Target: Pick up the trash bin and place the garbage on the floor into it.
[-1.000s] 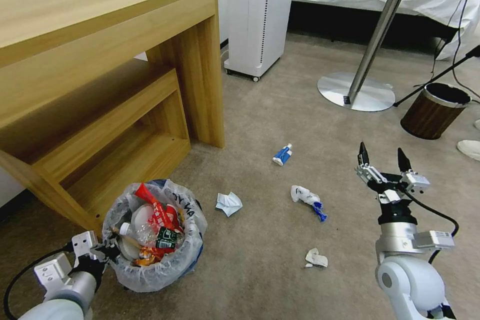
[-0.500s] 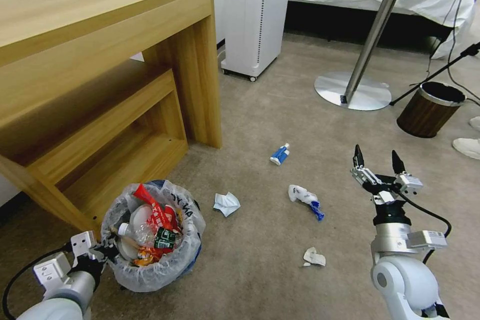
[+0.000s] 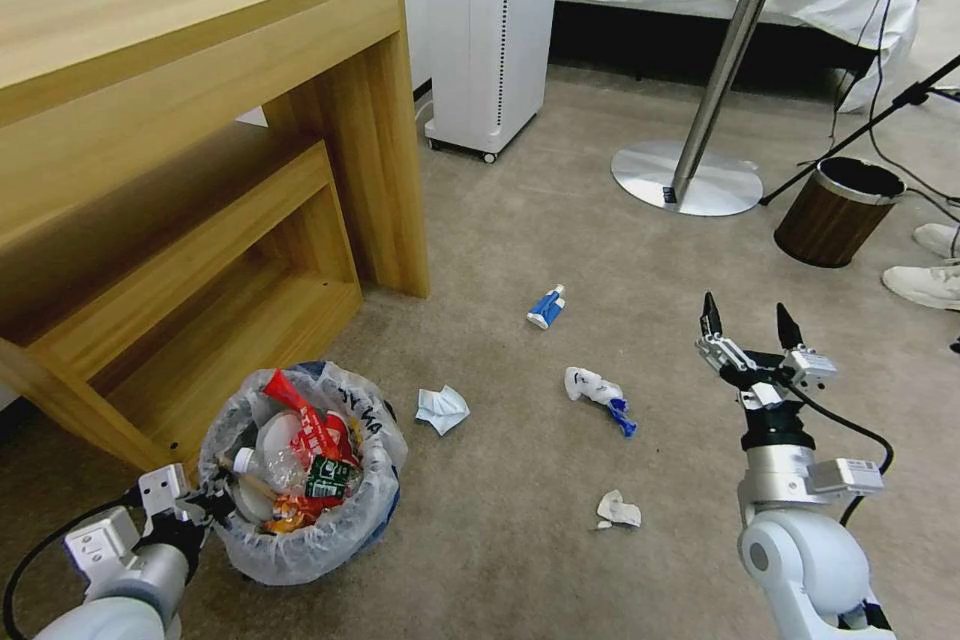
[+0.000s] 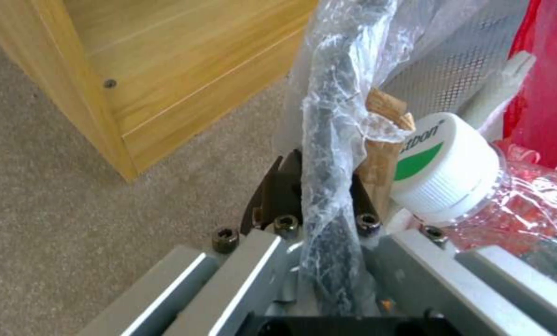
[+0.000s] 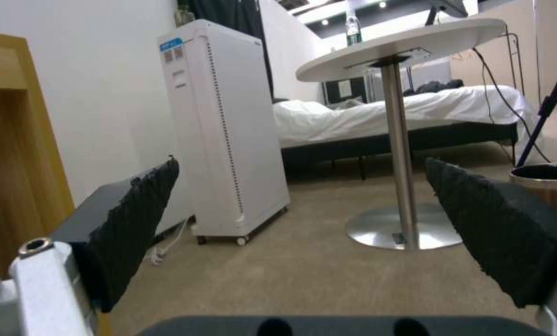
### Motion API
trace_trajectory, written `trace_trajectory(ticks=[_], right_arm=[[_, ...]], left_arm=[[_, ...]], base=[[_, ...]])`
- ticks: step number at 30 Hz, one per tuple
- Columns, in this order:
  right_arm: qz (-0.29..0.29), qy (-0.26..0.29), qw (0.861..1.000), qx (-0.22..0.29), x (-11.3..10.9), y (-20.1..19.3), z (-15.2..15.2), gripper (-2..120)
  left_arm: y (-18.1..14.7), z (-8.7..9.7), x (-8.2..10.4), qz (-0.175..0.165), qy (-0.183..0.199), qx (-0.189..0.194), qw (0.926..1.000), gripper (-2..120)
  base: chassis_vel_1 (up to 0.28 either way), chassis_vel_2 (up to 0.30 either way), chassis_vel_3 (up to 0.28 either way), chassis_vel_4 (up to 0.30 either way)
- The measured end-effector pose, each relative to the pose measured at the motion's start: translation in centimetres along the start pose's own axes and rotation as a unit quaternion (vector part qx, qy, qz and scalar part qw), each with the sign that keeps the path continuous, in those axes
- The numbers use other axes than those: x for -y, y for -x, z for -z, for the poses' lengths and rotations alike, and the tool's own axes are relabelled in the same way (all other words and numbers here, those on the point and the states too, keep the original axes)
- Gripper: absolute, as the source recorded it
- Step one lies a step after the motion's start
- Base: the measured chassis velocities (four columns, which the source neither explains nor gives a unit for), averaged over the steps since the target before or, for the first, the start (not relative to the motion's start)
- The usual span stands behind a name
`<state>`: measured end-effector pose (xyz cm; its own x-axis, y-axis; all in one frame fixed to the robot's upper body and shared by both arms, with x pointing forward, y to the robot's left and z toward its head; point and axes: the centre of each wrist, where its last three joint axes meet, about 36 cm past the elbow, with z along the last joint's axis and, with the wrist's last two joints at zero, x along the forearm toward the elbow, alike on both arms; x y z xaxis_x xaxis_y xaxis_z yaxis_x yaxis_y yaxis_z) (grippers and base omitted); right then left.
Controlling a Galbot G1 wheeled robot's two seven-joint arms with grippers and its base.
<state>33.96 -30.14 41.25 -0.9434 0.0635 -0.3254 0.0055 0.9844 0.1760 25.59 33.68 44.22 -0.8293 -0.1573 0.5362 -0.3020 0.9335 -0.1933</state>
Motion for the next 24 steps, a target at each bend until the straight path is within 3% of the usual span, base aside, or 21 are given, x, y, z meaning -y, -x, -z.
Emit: trace_trajectory(ticks=[8,13,14,15,17,18,19,22,24], right_arm=[[-0.011,0.007,1.000,-0.017,0.1,-0.2,0.0,100],[-0.044,0.036,0.997,-0.057,0.1,-0.2,0.2,100],[-0.079,0.059,0.989,-0.110,0.3,-0.3,0.4,100],[-0.079,0.059,0.989,-0.110,0.3,-0.3,0.4,100],[-0.101,0.066,0.979,-0.163,0.7,-0.3,0.6,100],[-0.119,0.067,0.967,-0.217,1.4,-0.4,0.6,100],[-0.119,0.067,0.967,-0.217,1.4,-0.4,0.6,100],[-0.132,0.053,0.936,-0.323,3.4,-0.6,0.3,100],[-0.133,0.048,0.930,-0.339,3.8,-0.6,0.1,100]], left_arm=[[0.1,0.3,-0.1,-0.001,0.003,0.000,1.0000,1],[0.3,0.2,-0.1,-0.002,0.001,-0.002,1.0000,1],[0.5,0.1,-0.2,0.000,0.000,-0.004,1.0000,1],[0.5,0.1,-0.2,0.000,0.000,-0.004,1.0000,1],[0.5,0.0,-0.3,-0.001,0.000,-0.005,1.0000,1],[0.5,0.0,-0.2,-0.002,-0.001,-0.004,1.0000,1],[0.5,0.0,-0.2,-0.002,-0.001,-0.004,1.0000,1],[0.6,0.1,0.0,-0.005,-0.004,0.000,1.0000,1],[0.7,0.1,0.0,-0.005,-0.005,0.000,1.0000,1]], base=[[0.000,0.000,0.000,0.000],[0.000,0.000,0.000,0.000],[0.000,0.000,0.000,0.000],[0.000,0.000,0.000,0.000],[0.000,0.000,0.000,0.000],[0.000,0.000,0.000,0.000],[0.000,0.000,0.000,0.000],[0.000,0.000,0.000,0.000],[0.000,0.000,0.000,0.000]])
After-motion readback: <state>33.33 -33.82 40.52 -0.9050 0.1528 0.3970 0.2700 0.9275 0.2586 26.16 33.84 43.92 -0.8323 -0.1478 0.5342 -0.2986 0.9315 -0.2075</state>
